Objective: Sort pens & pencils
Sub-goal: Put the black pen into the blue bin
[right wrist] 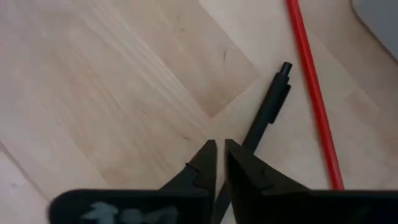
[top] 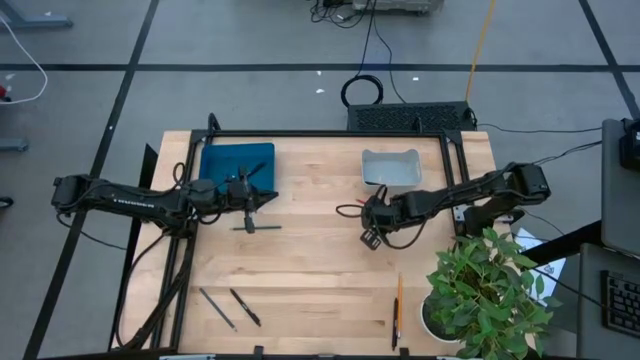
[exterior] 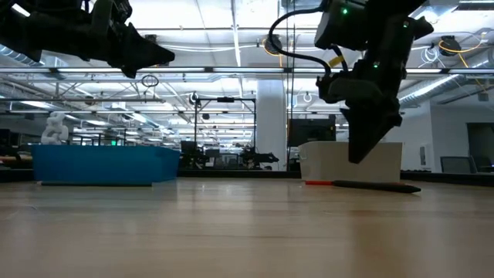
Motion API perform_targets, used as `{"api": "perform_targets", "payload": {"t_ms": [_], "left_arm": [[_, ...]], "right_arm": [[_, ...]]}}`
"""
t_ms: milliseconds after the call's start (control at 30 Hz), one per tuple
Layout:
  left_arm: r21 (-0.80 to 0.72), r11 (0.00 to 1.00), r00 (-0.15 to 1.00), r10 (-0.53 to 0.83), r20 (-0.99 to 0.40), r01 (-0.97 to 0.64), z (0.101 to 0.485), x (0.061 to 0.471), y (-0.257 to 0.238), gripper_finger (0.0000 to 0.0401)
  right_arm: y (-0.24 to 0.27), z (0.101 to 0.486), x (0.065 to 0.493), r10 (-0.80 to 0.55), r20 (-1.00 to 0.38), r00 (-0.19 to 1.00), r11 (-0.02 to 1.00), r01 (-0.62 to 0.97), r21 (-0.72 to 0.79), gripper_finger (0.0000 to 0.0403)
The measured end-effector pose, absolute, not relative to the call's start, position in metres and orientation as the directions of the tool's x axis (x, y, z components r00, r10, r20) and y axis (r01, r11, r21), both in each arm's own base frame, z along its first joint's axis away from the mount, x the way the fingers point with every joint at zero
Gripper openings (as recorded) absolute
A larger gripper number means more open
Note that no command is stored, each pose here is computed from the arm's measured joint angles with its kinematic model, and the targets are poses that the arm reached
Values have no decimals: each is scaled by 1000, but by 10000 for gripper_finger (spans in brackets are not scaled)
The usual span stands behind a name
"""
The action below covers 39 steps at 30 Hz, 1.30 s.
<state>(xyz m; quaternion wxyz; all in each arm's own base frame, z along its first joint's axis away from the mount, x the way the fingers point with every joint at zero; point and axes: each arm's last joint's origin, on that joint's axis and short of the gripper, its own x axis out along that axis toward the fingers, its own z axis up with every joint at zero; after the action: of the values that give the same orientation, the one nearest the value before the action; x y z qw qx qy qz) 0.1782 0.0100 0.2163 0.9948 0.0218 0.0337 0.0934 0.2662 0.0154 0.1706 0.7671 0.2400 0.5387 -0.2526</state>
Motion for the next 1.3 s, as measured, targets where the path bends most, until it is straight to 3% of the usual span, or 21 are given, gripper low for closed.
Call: {"api": "perform_targets", "payload": {"t_ms": [267,467,767,1067,1300], "left_arm": [[34,982,980,187,-68,-185,216,178,10,10],[28,982,980,187,-72,-185,215,178,10,7],[27,982,980,187,-72,-185,215,178,10,5],[30,982,980,187,-72,-185,215,178,10,4],[15,982,980,187,-71,-186,215,178,10,33]], "right_arm": [[12,150,260,-160,-951,266,738,672,64,175],[7,133,250,-164,-946,278,715,694,80,206],[6,124,242,-162,-948,275,687,721,91,162],[6,122,241,-157,-949,273,716,694,82,18],[7,132,241,-133,-938,319,760,641,111,15]]}}
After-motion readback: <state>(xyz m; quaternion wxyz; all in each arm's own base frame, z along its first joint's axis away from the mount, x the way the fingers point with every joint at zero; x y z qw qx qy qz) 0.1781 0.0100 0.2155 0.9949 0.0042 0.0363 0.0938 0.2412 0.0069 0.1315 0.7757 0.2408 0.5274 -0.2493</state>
